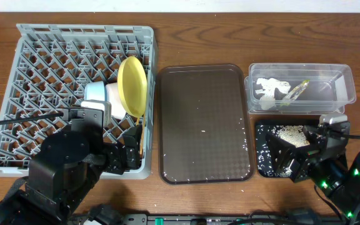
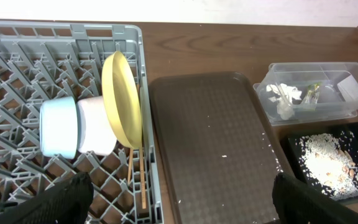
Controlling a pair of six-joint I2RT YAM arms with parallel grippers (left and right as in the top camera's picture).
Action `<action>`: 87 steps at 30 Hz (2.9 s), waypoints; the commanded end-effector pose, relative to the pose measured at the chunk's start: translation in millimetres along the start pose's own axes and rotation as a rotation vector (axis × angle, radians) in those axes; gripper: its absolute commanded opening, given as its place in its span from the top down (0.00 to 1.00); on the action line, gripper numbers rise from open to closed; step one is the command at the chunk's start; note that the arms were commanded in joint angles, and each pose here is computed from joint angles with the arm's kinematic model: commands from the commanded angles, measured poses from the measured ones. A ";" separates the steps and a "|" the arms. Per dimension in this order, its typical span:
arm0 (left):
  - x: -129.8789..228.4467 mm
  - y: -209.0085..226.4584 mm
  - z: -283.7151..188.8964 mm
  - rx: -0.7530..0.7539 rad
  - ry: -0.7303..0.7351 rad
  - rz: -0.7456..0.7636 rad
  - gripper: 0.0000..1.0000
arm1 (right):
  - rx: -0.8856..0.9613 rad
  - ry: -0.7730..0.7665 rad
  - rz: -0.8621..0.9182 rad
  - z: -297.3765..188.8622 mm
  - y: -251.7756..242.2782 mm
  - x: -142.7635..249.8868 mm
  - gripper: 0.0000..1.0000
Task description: Sort waste into correct bins and load items into the dishwasher
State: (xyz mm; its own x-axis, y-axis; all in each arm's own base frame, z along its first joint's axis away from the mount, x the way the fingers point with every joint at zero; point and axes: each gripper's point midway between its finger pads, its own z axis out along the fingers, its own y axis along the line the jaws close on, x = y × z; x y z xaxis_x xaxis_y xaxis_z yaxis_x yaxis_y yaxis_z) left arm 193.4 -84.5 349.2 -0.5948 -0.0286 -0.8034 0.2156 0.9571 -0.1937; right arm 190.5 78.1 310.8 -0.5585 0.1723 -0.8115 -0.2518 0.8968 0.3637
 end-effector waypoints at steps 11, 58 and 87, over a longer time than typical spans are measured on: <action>-2.2 -1.1 -2.5 0.007 -0.005 -0.003 0.02 | 0.179 -0.252 -0.360 45.7 -61.0 20.5 0.01; -7.0 56.8 14.1 -0.241 -0.097 -0.065 0.00 | 0.227 -0.453 -0.391 94.5 -107.3 86.9 0.01; 103.7 151.4 93.5 -0.316 -0.635 -0.236 0.00 | 0.227 -0.453 -0.391 94.5 -107.3 86.9 0.01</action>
State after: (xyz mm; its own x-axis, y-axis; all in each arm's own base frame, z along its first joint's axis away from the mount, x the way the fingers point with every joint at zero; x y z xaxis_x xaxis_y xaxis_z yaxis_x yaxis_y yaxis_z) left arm 231.9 27.6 199.0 -0.0220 -0.3042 -0.9524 -0.1414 0.9440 -0.2983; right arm 243.3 38.7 158.9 -0.0576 -0.0660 -0.9962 -0.1827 0.9817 -0.0545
